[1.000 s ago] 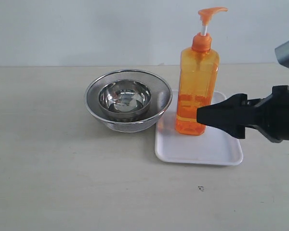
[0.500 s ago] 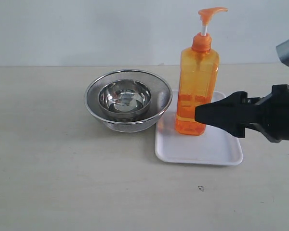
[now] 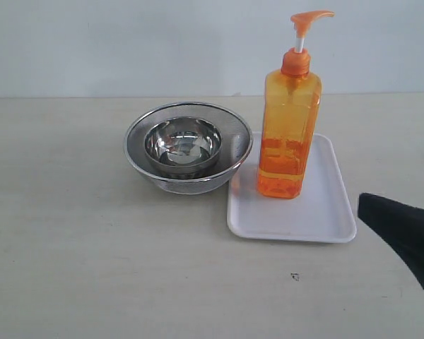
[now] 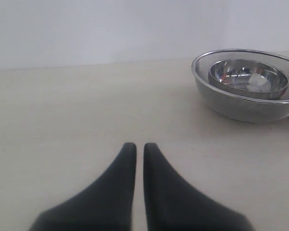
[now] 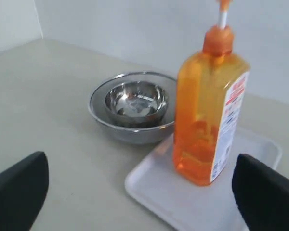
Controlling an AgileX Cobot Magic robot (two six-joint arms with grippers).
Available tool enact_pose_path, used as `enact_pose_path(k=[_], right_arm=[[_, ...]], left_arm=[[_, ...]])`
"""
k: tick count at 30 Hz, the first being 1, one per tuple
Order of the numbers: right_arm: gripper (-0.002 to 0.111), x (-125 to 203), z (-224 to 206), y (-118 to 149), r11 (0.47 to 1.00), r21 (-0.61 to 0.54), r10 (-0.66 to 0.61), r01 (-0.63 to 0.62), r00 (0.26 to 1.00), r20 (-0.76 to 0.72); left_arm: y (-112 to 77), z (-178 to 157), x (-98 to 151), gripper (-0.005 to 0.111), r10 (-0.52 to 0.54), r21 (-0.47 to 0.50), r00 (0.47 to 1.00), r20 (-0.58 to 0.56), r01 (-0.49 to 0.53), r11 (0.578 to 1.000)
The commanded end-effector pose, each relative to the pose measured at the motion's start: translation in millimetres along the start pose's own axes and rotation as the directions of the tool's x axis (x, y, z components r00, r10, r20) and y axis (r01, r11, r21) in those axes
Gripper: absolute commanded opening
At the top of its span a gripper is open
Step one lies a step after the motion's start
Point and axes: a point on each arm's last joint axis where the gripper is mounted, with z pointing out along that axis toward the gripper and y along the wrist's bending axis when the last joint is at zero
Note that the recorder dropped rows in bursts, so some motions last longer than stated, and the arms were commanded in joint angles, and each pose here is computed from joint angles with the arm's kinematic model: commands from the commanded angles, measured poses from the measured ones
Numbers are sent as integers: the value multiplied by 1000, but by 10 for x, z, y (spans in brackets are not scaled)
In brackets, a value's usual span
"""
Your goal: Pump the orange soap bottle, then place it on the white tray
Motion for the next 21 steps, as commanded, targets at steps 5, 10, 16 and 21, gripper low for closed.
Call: enact_pose_path(k=[5,10,16,21], right_arm=[[93,177,-369,126,983,158,-129,96,968,215],[93,308,-438,127,973,215,-142,85,953,267],[93,508,-395,70,970,242,-75,13,966,249],[93,546,-401,-3,952,302,-31,-52,965,262]], left_arm=[[3,2,11,5,7,-4,1000,0,-7,1000],[3,2,11,5,7,-4,1000,0,-7,1000],[3,2,9,5,7,-5,1000,1,-7,1000],[3,2,9,5,7,-5,1000,1,-7,1000]])
